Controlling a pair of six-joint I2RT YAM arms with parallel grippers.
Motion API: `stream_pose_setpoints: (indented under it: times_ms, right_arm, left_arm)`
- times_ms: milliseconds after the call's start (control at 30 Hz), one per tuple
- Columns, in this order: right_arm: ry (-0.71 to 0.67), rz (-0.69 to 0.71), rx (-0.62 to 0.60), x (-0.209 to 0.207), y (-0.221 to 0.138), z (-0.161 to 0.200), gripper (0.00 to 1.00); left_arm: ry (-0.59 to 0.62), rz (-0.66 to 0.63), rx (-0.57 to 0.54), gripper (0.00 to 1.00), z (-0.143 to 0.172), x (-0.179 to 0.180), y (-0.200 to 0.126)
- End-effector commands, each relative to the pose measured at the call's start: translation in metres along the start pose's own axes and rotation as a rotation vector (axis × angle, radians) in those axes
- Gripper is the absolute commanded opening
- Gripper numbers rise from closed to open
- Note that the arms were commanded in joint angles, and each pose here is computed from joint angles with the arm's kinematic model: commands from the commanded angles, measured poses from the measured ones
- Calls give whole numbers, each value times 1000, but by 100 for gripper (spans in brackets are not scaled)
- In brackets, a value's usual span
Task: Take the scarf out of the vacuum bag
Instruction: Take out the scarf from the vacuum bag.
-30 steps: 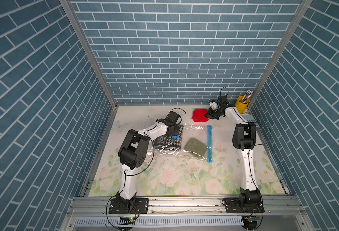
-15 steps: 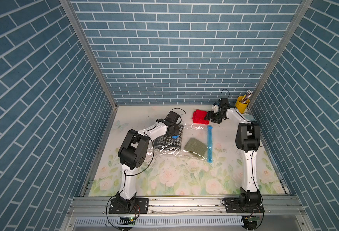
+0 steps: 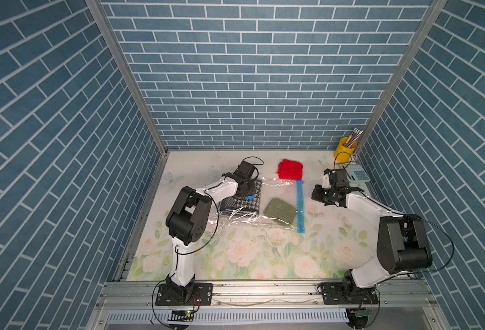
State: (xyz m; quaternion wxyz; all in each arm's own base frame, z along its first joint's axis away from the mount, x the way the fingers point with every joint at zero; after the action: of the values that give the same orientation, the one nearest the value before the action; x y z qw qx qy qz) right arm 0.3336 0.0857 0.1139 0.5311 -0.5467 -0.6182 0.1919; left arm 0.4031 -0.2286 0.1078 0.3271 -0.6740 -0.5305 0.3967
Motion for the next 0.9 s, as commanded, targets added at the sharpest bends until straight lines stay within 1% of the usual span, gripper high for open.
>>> stream_pose_setpoints:
  times_ms: [0,133,467,600,767,867]
  right_arm:
    - [4,-104,23,5,0,17,0]
    - [-5,-118,40,0,5,27,0]
    - [-6,-235,82,5,21,35,0]
    - [-16,-327,106,13,24,37,0]
    - [7,-455,144,23,22,45,0]
    - [21,-494,168,25,24,50,0]
  left_arm:
    - [-2,-5,53,30,14,1,-2]
    - [-1,-8,46,30,12,1,-6]
    - [0,-13,42,31,11,1,-10]
    - [3,-8,48,31,12,0,-9]
    - [6,-17,49,31,13,2,-9]
    - [8,-17,54,31,15,2,-7]
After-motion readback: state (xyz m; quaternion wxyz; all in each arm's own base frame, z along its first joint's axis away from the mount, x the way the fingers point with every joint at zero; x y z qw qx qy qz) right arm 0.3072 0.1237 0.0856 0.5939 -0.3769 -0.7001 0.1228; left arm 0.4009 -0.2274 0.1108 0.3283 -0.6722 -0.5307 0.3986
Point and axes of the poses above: each gripper's point midway between its finger pads, its own y axis out along the fingers, its own x axis along the line the jaws close on, z = x × y, the point moved 6 cm from there along -y, back along the fingers, and after that the axes turned 9 degrees about y, right-handed, at the moved point
